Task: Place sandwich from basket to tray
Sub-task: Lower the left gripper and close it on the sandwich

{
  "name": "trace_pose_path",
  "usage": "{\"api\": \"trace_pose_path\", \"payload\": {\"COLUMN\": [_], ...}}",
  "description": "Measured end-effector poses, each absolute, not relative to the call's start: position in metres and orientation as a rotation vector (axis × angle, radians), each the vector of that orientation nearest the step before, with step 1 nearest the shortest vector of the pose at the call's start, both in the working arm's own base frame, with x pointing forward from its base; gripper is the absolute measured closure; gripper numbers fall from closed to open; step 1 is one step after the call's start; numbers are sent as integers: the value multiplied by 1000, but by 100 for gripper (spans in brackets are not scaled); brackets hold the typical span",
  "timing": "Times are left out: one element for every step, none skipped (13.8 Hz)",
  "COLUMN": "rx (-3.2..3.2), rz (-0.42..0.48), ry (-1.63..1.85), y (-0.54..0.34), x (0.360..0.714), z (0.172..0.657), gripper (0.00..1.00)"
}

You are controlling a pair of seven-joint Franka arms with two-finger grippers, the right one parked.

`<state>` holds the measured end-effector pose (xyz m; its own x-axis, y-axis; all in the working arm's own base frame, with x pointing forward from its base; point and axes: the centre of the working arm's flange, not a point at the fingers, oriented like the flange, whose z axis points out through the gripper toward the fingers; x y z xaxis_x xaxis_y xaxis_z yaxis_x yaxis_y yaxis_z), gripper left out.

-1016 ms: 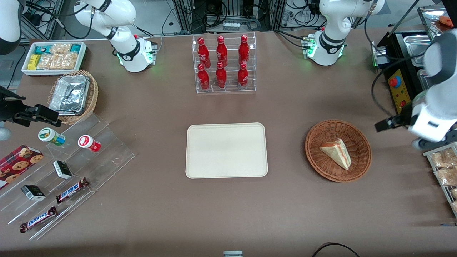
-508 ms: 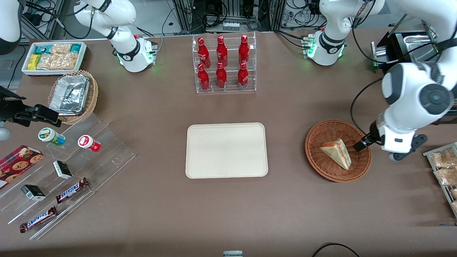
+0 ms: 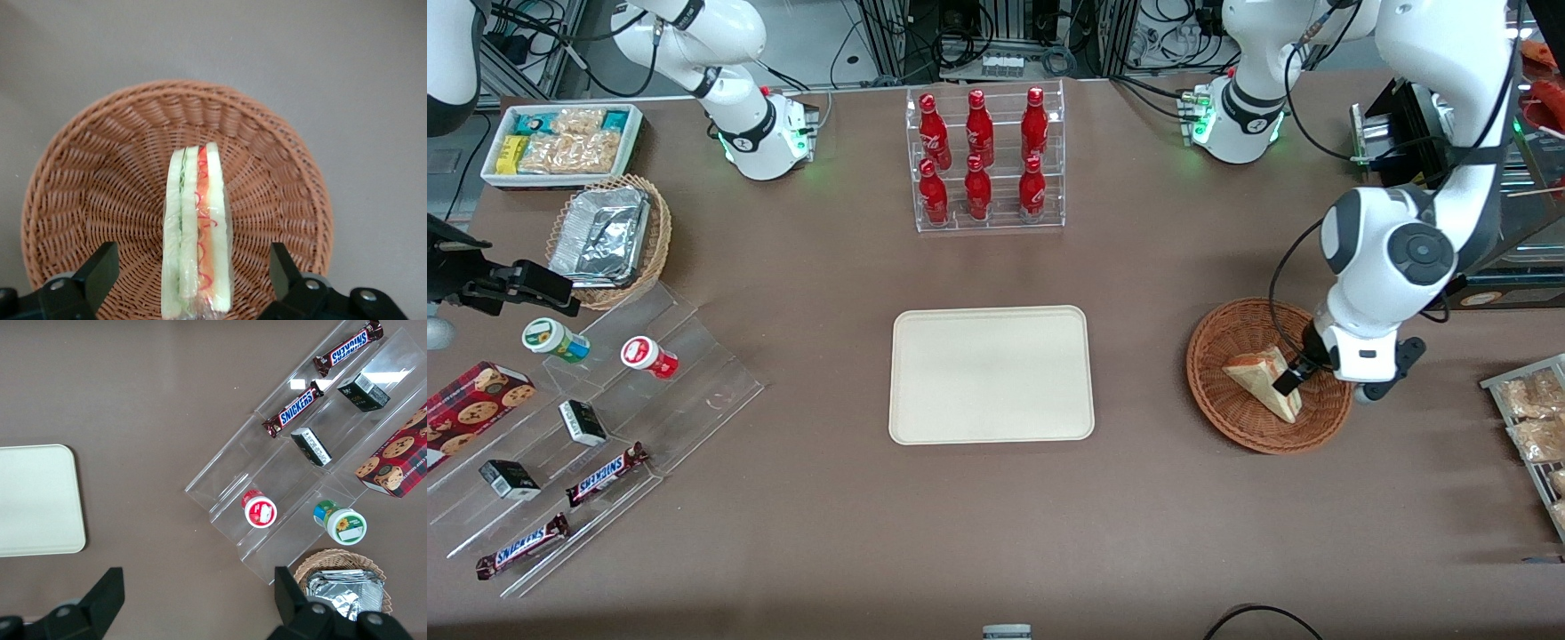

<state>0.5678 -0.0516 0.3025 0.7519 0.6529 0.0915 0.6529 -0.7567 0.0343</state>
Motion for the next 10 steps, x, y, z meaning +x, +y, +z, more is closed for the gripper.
{"api": "trace_pose_path", "payload": {"rx": [2941,2942,2943,2945,2948,2951,2954,2958,2960,2961], "rz": [148,145,144,140,134,127,122,116,112,110], "ry": [1097,1097,1096,1094,1091,1088,1083,1076,1072,1070], "y": [-52,-52,-53,-54,-56,-57,-59,-62,-64,-65], "x": [566,565,565,564,563,561,560,559,558,558], "z": [299,299,298,297,295,292,289,285,281,277], "gripper": [0,0,0,0,0,0,0,0,0,0]}}
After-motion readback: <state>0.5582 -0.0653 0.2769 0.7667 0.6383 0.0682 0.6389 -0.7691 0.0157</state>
